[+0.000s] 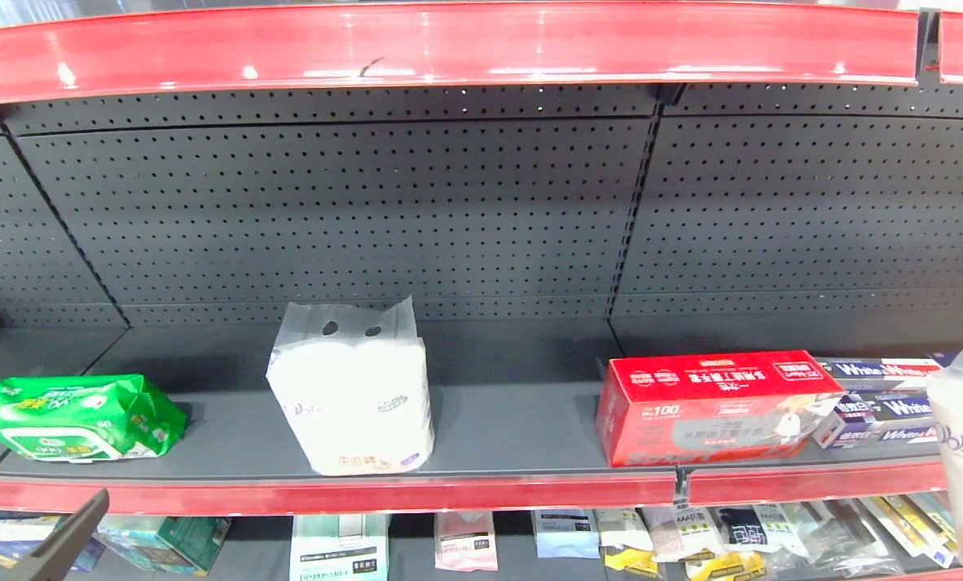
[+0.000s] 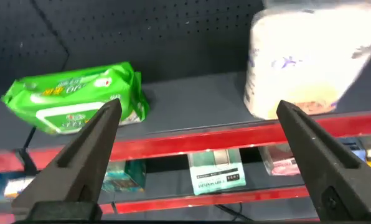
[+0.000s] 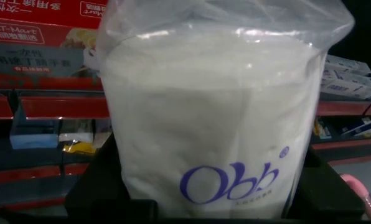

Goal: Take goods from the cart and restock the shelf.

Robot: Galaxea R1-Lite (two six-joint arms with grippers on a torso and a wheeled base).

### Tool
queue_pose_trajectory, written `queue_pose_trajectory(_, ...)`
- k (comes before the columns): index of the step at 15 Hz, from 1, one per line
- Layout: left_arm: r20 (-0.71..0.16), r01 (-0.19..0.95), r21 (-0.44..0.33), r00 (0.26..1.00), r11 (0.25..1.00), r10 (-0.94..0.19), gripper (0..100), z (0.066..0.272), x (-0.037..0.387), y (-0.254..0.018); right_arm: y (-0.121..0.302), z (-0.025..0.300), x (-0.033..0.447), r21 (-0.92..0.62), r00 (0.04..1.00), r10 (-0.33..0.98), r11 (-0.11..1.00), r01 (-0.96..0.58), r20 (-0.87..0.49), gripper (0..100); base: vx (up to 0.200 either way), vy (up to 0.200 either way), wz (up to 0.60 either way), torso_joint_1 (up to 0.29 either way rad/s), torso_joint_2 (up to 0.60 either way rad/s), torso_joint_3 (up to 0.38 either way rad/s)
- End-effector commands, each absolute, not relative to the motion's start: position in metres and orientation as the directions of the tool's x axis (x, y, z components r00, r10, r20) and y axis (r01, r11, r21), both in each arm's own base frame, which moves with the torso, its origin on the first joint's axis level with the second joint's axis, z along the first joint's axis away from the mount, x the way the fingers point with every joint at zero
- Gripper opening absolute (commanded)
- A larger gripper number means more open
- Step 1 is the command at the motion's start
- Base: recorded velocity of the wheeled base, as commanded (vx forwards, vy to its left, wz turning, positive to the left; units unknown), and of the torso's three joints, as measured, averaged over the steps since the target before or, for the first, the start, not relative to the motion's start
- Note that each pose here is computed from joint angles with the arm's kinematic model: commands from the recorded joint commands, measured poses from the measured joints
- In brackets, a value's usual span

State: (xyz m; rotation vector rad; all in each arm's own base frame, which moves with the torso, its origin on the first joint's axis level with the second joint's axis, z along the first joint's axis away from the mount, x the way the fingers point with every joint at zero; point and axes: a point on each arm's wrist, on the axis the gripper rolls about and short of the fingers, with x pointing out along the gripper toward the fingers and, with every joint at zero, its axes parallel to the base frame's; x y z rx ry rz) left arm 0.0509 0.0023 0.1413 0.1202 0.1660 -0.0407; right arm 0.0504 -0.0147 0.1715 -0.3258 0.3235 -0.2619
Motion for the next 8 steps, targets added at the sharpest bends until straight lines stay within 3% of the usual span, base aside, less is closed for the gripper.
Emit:
queue_pose_trajectory(1,-0.148,0.058,0.125,0.988,0.990,-0.039,100,0.1416,0.0479,0.0016,-0.0157,0.1717,0.0545,-0.350,0.912,-0.296,0.918,0.188,-0.284,0,0.000,0.000,0.00,0.000,0.00,0.000)
queue_pose_trajectory(6,-0.148,0.081,0.157,0.987,0.984,-0.058,100,0.1427,0.0487,0.0012,-0.0167,0.1750,0.0578,-0.350,0.911,-0.295,0.918,0.188,-0.287,0,0.000,0.000,0.00,0.000,0.00,0.000)
queue_pose_trajectory(8,-0.147,0.083,0.165,0.987,0.983,-0.059,100,0.1439,0.0493,0.0012,-0.0169,0.1748,0.0586,-0.351,0.910,-0.295,0.918,0.185,-0.291,0,-0.200,0.000,0.00,0.002,0.00,0.000)
